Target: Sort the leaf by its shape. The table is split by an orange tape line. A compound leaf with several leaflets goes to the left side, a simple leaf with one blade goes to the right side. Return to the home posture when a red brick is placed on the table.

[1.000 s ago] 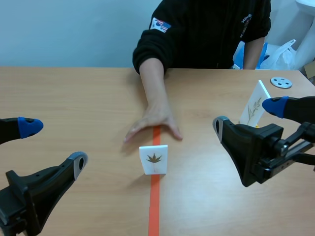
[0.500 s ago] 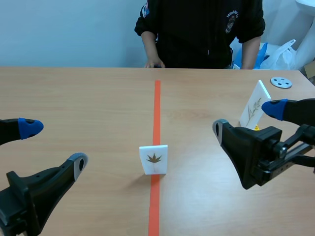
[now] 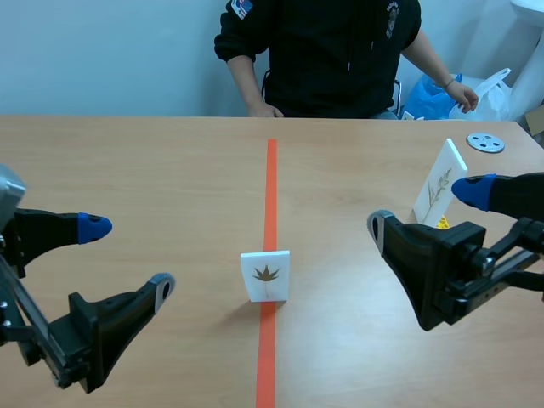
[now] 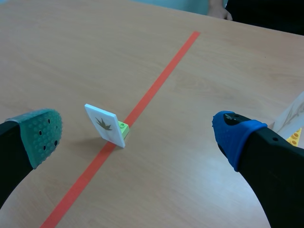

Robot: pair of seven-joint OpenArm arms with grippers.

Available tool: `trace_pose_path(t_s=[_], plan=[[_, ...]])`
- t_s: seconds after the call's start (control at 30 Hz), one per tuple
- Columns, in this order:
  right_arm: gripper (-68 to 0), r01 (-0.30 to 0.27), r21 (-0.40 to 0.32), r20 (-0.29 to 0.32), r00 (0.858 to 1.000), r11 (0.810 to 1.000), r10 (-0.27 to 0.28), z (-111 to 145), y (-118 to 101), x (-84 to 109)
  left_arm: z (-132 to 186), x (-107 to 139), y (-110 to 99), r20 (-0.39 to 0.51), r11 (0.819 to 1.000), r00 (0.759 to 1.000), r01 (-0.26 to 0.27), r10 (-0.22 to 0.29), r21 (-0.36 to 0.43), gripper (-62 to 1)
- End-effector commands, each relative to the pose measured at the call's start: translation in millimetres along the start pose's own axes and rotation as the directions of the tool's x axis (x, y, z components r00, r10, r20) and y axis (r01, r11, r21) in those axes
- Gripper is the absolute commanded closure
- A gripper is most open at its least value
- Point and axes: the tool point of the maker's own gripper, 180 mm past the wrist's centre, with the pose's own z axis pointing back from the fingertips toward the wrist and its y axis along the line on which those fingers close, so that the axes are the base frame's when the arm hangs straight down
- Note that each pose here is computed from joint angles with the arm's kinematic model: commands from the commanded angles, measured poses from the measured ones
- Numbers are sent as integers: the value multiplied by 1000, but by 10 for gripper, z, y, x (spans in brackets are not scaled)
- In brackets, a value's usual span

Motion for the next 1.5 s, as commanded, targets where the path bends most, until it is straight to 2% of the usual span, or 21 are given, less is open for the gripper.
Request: trace_pose_path(t_s=[0.0,0.23,0.43,0.67,0.97,1.13,1.3,1.47], plan=[[-679,-13,4,15,1000,1000,13,-5,-23,50,-63,66,-17,39,1000,999,10,-10,-24,-623],[-679,-14,3,15,1000,1000,14,-5,-25,50,-335,-134,-26,38,993,998,56,-53,-100,-623],[-679,-29,0,8,1000,1000,29,-5,-30,38,-592,-310,-97,35,980,994,110,-106,-167,-623],[-679,-30,0,8,1000,1000,30,-5,-30,37,-909,-459,-239,42,965,993,117,-110,-236,-623],[-679,-30,0,10,999,1000,30,-5,-30,42,-1244,-516,-452,67,951,996,73,-56,-300,-623],[-679,-30,0,10,1000,1000,30,-5,-30,42,-1391,-579,-541,61,950,996,75,-59,-302,-623],[-679,-30,0,10,1000,1000,30,-5,-30,42,-1417,-670,-663,56,940,995,96,-82,-328,-623],[-679,-29,0,10,1000,1000,29,-5,-29,43,-1428,-703,-661,52,943,993,113,-102,-313,-623]])
